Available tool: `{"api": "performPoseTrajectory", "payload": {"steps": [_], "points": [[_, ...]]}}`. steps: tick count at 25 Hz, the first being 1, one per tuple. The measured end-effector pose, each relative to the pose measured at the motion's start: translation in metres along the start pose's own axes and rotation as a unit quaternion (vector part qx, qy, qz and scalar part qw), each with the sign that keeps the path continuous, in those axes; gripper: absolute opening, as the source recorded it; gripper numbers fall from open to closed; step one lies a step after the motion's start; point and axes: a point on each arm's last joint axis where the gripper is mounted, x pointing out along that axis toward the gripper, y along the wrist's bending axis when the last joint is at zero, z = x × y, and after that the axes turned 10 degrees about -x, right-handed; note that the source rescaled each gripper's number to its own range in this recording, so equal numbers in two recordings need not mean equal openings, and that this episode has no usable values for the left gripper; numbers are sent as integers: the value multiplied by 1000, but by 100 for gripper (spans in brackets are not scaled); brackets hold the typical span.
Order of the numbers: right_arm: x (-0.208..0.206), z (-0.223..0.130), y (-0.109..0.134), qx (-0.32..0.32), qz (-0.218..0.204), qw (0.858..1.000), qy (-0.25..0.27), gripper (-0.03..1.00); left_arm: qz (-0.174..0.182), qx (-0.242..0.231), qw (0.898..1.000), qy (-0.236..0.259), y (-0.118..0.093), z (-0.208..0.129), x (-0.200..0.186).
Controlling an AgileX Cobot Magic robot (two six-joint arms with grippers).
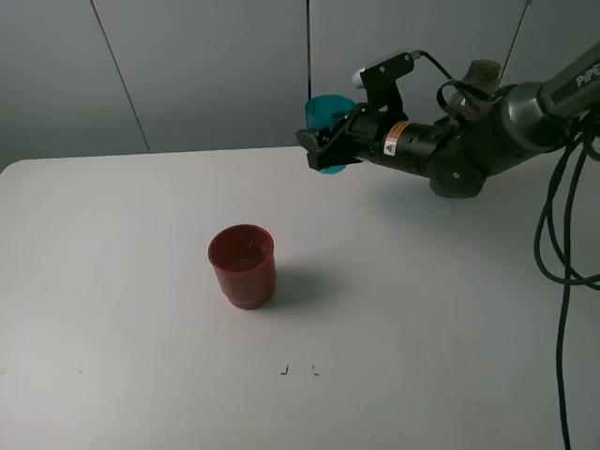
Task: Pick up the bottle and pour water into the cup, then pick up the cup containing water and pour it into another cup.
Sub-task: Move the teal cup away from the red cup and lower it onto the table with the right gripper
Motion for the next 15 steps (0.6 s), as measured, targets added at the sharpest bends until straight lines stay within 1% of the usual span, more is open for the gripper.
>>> {"api": "performPoseTrajectory", "payload": {"steps": [5,7,10,15], "points": [[10,-38,2,6,-18,1000,18,5,0,0,1000,0,0,0,0],[13,-47,3,10,-25,1000,15,5,0,0,1000,0,0,0,0],[15,-55,4,12,-33,999,-2,5,0,0,1000,0,0,0,0],[20,-67,4,16,-40,999,-8,5,0,0,1000,0,0,0,0]]}}
